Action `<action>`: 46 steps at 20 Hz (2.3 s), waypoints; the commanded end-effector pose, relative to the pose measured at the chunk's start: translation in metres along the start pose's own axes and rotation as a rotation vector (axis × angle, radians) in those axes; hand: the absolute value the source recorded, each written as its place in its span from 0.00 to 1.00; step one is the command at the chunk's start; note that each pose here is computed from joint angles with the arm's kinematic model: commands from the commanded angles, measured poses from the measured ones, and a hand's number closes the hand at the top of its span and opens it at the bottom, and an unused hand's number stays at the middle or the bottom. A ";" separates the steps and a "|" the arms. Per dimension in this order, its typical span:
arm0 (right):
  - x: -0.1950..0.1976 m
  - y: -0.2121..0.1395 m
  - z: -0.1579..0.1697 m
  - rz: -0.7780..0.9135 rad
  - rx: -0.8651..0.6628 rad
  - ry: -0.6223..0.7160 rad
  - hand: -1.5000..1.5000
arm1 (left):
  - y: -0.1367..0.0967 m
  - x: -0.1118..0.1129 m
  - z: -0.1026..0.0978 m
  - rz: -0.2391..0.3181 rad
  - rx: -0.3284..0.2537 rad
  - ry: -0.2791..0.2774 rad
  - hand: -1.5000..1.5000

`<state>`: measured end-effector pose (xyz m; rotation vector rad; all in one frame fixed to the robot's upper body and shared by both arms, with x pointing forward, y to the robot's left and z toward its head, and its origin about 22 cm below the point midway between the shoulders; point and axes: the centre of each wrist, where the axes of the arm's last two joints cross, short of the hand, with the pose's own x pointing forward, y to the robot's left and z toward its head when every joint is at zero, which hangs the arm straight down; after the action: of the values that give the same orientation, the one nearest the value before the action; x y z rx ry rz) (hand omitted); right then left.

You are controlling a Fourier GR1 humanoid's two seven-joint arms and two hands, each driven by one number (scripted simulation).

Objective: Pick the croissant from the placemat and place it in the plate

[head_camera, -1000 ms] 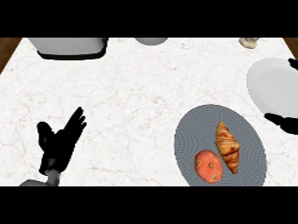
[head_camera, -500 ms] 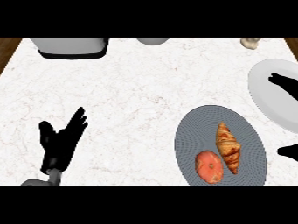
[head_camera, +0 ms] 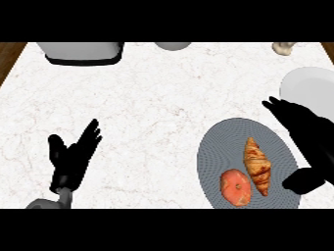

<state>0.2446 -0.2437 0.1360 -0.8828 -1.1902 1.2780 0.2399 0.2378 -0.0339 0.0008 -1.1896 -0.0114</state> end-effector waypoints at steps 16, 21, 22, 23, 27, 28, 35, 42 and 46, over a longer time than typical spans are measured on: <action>0.032 0.078 -0.019 0.034 0.124 0.094 0.00 | 0.014 -0.002 -0.006 -0.007 0.005 -0.016 0.50; 0.030 0.104 -0.016 0.137 0.089 0.127 0.00 | 0.012 0.005 -0.005 0.003 0.000 0.014 0.50; 0.029 0.093 -0.020 0.117 0.084 0.154 0.00 | 0.000 0.006 0.015 0.016 0.001 0.007 0.50; 0.047 0.104 -0.025 0.175 0.120 0.178 0.00 | 0.001 -0.003 0.010 -0.005 0.017 0.003 0.50; 0.017 0.116 -0.024 0.191 0.108 0.190 0.00 | -0.015 -0.019 0.007 0.018 0.010 -0.002 0.50; 0.018 0.098 -0.027 0.180 0.108 0.189 0.00 | -0.002 -0.002 0.009 0.009 0.012 0.001 0.50; 0.011 0.150 -0.045 0.199 0.166 0.187 0.00 | -0.008 -0.020 0.013 0.009 -0.006 0.006 0.50; 0.011 0.128 -0.041 0.303 0.224 0.117 1.00 | 0.017 -0.006 -0.001 0.019 0.001 0.012 0.50; 0.020 0.142 -0.060 0.324 0.189 0.123 1.00 | -0.009 -0.002 -0.003 0.008 0.005 -0.003 0.50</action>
<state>0.2590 -0.2081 -0.0017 -0.9992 -0.8462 1.5135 0.2332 0.2415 -0.0340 0.0006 -1.1879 -0.0024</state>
